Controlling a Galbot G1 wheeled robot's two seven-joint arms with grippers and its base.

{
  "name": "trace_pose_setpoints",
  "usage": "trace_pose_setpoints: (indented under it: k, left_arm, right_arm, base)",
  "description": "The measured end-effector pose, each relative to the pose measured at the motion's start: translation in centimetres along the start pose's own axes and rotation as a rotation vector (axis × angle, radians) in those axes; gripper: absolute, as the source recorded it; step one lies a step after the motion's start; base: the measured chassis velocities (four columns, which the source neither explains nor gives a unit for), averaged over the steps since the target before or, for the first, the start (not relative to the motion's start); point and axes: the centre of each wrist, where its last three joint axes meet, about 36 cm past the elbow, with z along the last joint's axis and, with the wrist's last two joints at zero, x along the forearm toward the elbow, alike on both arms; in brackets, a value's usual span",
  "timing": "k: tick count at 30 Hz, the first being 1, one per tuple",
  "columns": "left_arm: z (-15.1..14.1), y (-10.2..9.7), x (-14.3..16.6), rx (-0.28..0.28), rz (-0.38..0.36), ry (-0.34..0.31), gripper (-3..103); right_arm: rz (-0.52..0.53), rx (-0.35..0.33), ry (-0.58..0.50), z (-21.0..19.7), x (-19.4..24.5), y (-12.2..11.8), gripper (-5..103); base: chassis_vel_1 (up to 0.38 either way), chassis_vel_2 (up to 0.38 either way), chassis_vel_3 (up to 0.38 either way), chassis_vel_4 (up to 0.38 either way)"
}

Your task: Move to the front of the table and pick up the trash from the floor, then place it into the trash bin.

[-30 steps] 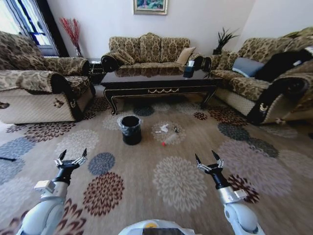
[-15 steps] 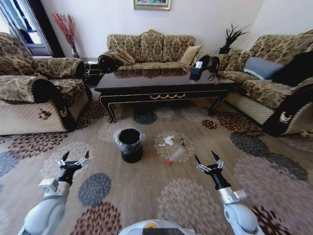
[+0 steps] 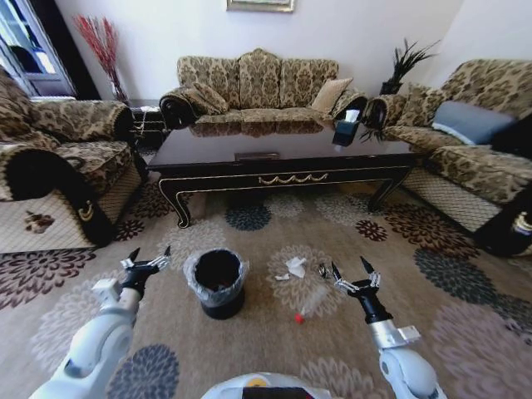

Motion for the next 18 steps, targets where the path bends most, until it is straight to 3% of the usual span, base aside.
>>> trace_pose_setpoints:
  k: [5,8,11,18]
  left_arm:
    - [-0.9,-1.4,0.8,-0.031,0.019,0.128,100]
    - [-1.4,-2.0,1.0,-0.058,-0.007,0.205,100]
    - [-1.5,-2.3,0.5,-0.064,-0.027,0.238,100]
    - [-1.9,-3.0,-0.6,-0.019,-0.064,0.282,100]
  right_arm:
    - [0.006,0.004,-0.001,0.0,0.3,-0.1,100]
    - [0.008,0.005,-0.001,0.1,0.3,-0.2,100]
    - [0.007,0.004,-0.003,0.2,0.2,-0.1,100]
    - [0.007,0.005,0.002,0.2,0.4,0.0,100]
  base:
    - [0.047,-0.04,-0.03,0.037]
    - [0.009,-0.016,-0.009,0.018]
    - [0.0,0.0,0.0,0.0]
    - [0.0,0.0,0.0,0.0]
